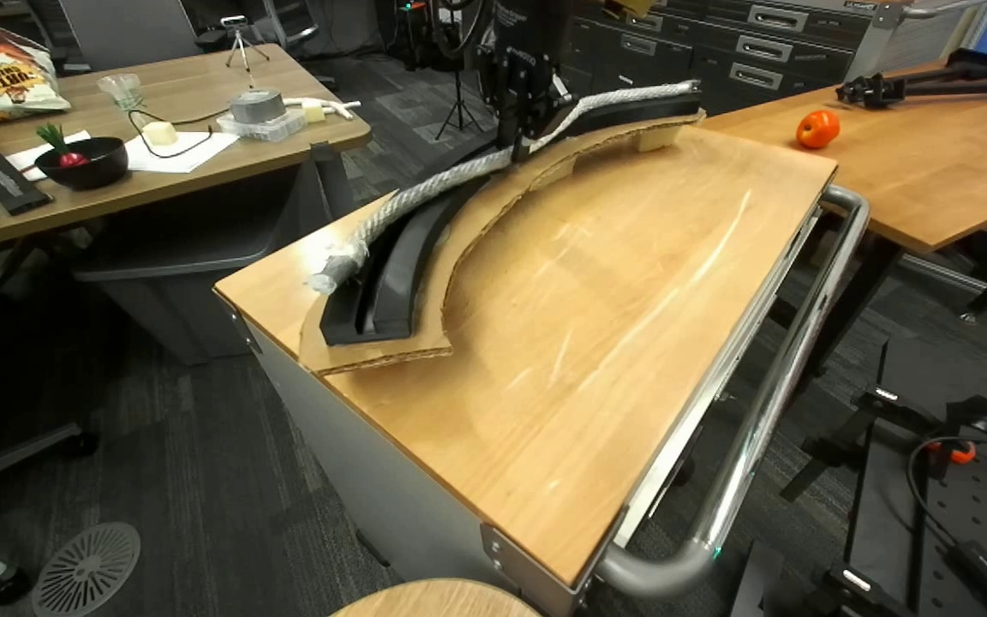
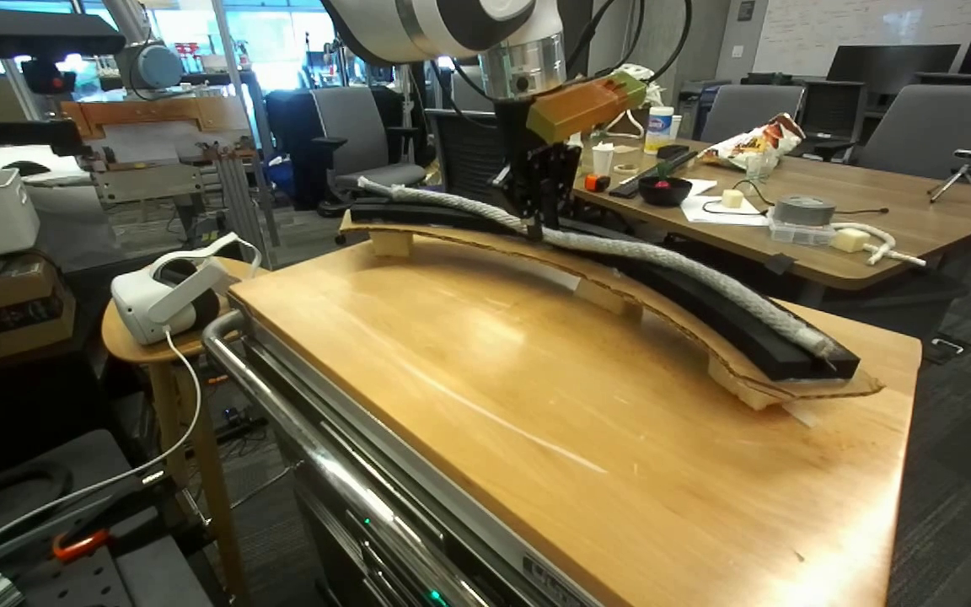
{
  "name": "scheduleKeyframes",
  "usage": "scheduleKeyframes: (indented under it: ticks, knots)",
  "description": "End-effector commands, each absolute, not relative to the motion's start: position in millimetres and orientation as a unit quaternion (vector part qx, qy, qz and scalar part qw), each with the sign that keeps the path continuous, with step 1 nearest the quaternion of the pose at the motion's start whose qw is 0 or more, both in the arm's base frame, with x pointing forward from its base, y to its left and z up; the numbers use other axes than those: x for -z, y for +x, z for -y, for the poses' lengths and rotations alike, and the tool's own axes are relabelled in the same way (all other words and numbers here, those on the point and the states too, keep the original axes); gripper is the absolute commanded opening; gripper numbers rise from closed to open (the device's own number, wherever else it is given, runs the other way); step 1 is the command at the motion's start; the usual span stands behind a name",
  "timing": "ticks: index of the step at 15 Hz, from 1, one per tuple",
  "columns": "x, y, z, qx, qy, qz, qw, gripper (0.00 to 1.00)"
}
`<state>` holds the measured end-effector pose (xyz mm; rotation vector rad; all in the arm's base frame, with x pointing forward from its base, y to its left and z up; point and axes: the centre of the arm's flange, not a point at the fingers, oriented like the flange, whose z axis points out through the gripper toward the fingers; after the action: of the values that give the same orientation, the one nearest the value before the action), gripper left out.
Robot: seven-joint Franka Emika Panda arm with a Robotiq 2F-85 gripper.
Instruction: Place the white rope on the curved black board
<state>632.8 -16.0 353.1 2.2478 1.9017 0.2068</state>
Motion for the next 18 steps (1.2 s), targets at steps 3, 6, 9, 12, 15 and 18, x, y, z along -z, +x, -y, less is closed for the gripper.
scheduleKeyframes:
  ticks: [3,6,9,12,15,18]
  knots:
    - [-352.7,631.6,10.1,-0.081,0.76,-0.637,0.099,0.03]
    - [-355.7,630.7,9.4,-0.081,0.757,-0.64,0.101,0.04]
    - [-358.5,630.5,10.2,-0.081,0.755,-0.642,0.105,0.04]
    - [-364.4,628.9,9.9,-0.08,0.75,-0.647,0.113,0.03]
    - [-373.2,624.3,5.5,-0.079,0.736,-0.66,0.126,0.03]
    - [-386.9,618.6,-1.5,-0.076,0.714,-0.682,0.139,0.03]
